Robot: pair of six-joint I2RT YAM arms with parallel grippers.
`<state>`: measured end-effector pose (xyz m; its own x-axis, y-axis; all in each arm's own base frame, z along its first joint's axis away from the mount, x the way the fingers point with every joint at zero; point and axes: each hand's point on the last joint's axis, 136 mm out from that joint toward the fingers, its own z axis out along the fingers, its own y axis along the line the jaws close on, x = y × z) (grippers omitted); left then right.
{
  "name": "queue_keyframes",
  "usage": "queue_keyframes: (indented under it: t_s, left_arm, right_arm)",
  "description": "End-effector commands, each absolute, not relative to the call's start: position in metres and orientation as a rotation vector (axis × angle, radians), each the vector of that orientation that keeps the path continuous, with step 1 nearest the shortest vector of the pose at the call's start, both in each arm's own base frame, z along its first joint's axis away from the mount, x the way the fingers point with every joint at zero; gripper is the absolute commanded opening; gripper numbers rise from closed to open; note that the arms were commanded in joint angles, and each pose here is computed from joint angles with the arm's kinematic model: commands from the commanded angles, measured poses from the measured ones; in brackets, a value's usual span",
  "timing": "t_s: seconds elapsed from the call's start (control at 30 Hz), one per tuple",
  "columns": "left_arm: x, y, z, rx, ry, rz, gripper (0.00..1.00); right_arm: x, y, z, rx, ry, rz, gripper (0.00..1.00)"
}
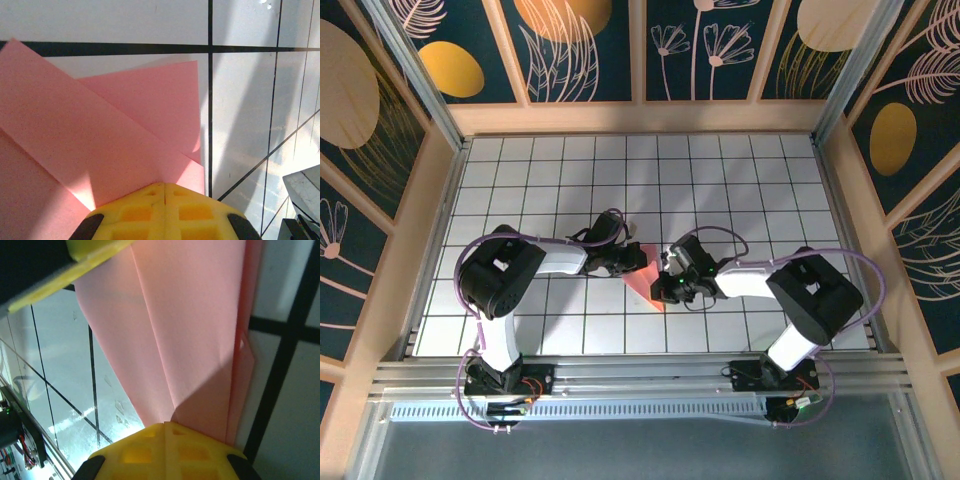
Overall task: Fold a paper plane with a square sheet of paper (fold left side to right side)
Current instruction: Fourth fold the wing at the center of the table.
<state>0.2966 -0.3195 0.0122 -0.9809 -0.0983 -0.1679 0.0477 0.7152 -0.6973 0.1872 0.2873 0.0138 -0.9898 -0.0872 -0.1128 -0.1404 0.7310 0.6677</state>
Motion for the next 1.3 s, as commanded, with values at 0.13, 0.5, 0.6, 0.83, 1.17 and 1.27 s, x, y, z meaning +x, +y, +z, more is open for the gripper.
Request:
queue_keyframes:
  t_s: [0.13, 0.5, 0.6, 0.83, 1.17, 1.27]
  left_arm:
    - [0.288, -0.289, -0.031, -0.148, 2.857, -0.882, 0.0]
    - [0.291, -0.292, -0.027, -0.141, 2.844, -0.899, 0.0]
    - [0.292, -0.296, -0.021, -0.127, 2.823, -0.935, 0.0]
    - [0.304, -0.322, 0.033, -0.043, 2.692, -1.135, 0.03]
    - [0.326, -0.306, 0.106, -0.042, 2.509, -1.033, 0.25]
    - [0.324, -0.285, 0.11, -0.093, 2.48, -0.928, 0.28]
  right_arm:
    - [0.114, 0.243, -0.023, -0.08, 3.169, 0.988, 0.0]
    - [0.091, 0.228, -0.019, -0.058, 3.195, 1.0, 0.0]
    - [0.097, 0.228, -0.009, -0.073, 3.158, 0.999, 0.0]
    - [0.145, 0.236, 0.042, -0.112, 2.915, 1.112, 0.07]
    - [0.223, 0.243, 0.076, -0.161, 2.65, 1.113, 0.36]
    - [0.242, 0.252, 0.077, -0.21, 2.609, 1.093, 0.4]
